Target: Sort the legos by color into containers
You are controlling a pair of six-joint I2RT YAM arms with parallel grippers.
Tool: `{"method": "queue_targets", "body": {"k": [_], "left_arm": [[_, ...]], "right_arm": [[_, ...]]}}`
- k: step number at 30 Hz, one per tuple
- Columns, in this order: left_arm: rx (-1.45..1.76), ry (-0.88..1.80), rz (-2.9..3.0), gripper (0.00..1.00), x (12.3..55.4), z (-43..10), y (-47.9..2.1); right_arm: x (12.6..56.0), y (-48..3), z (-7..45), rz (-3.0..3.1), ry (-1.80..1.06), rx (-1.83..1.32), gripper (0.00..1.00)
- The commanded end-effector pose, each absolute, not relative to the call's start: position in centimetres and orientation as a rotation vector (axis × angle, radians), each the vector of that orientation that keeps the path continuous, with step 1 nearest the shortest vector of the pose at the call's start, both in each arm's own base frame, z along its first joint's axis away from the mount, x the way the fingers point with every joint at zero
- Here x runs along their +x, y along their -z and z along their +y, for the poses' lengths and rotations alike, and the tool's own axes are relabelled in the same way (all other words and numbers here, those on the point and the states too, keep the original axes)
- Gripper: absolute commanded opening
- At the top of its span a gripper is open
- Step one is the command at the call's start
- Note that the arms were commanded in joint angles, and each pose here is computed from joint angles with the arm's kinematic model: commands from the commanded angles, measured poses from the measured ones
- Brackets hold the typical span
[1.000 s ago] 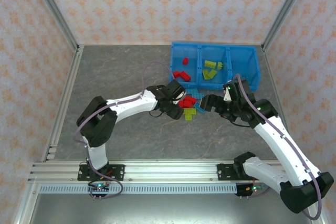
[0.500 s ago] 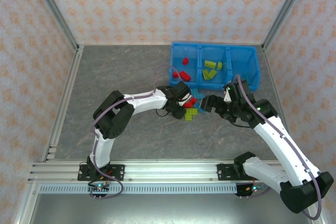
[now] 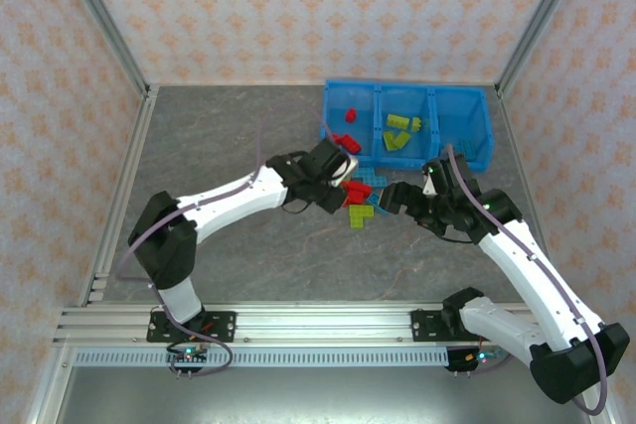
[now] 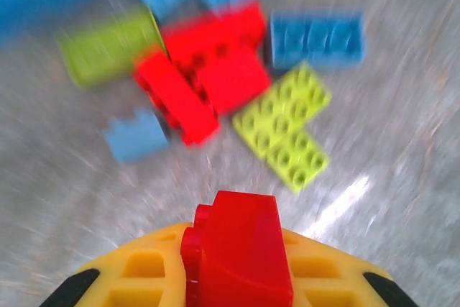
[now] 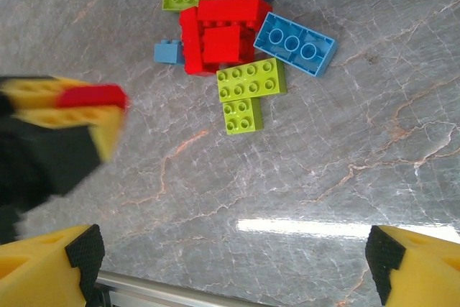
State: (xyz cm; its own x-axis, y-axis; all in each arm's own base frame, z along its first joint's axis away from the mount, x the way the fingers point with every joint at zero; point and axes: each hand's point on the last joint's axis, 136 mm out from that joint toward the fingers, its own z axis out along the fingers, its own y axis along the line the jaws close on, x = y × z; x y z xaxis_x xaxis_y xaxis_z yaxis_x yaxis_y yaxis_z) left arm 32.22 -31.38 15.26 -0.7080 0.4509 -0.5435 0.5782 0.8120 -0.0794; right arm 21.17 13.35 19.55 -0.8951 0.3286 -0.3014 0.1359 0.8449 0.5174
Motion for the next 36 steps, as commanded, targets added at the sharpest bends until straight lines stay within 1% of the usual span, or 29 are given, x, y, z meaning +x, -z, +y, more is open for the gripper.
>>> {"method": "queue_targets", "body": {"k": [1,5,9,10,12,14,16,17,19,22,25,28,31,36], "left_arm": [[0.585,0.139,2.405,0.13,37.7,-30.3,-19.0],[0.434,0.096,2.396,0.12,45.2,-30.5,-18.3],[0.388,0.078,2.355,0.14,50.5,-31.5,-18.3],[0.387,0.076,2.340,0.16,51.5,-31.8,-18.4],[0.389,0.078,2.311,0.26,53.1,-32.4,-18.9],[0.396,0.084,2.288,0.40,53.9,-32.8,-19.5],[0.397,0.095,2.268,0.53,54.1,-32.9,-20.6],[0.397,0.106,2.260,0.57,53.9,-32.8,-21.3],[0.396,0.135,2.259,0.60,53.2,-32.7,-22.5],[0.381,0.204,2.249,0.60,51.4,-32.4,-24.3],[0.376,0.311,2.208,0.60,48.1,-32.2,-26.1],[0.393,0.372,2.143,0.60,43.4,-31.0,-28.4],[0.463,0.408,2.078,0.60,38.2,-29.3,-29.7],[0.764,0.480,1.969,0.61,29.1,-26.6,-30.6]], "right_arm": [[21.8,-19.5,13.2,2.607,-0.688,0.383,0.96],[22.2,-19.8,13.1,2.577,-0.687,0.391,0.95],[22.7,-20.5,12.8,2.546,-0.668,0.396,0.96],[22.7,-20.7,12.8,2.541,-0.669,0.396,0.95],[22.8,-20.7,12.8,2.540,-0.666,0.393,0.96],[22.6,-20.4,12.6,2.550,-0.650,0.398,0.95],[22.5,-20.1,12.4,2.557,-0.641,0.409,0.96],[22.4,-19.9,12.4,2.558,-0.640,0.414,0.96],[22.5,-19.5,12.4,2.557,-0.647,0.419,0.95],[22.5,-18.9,12.5,2.576,-0.623,0.401,0.95],[22.4,-18.1,12.9,2.625,-0.559,0.355,0.95],[22.3,-16.6,14.2,2.691,-0.497,0.295,0.94],[22.1,-14.9,15.8,2.746,-0.437,0.245,0.93],[22.5,-11.5,18.6,2.805,-0.325,0.204,0.88]]}}
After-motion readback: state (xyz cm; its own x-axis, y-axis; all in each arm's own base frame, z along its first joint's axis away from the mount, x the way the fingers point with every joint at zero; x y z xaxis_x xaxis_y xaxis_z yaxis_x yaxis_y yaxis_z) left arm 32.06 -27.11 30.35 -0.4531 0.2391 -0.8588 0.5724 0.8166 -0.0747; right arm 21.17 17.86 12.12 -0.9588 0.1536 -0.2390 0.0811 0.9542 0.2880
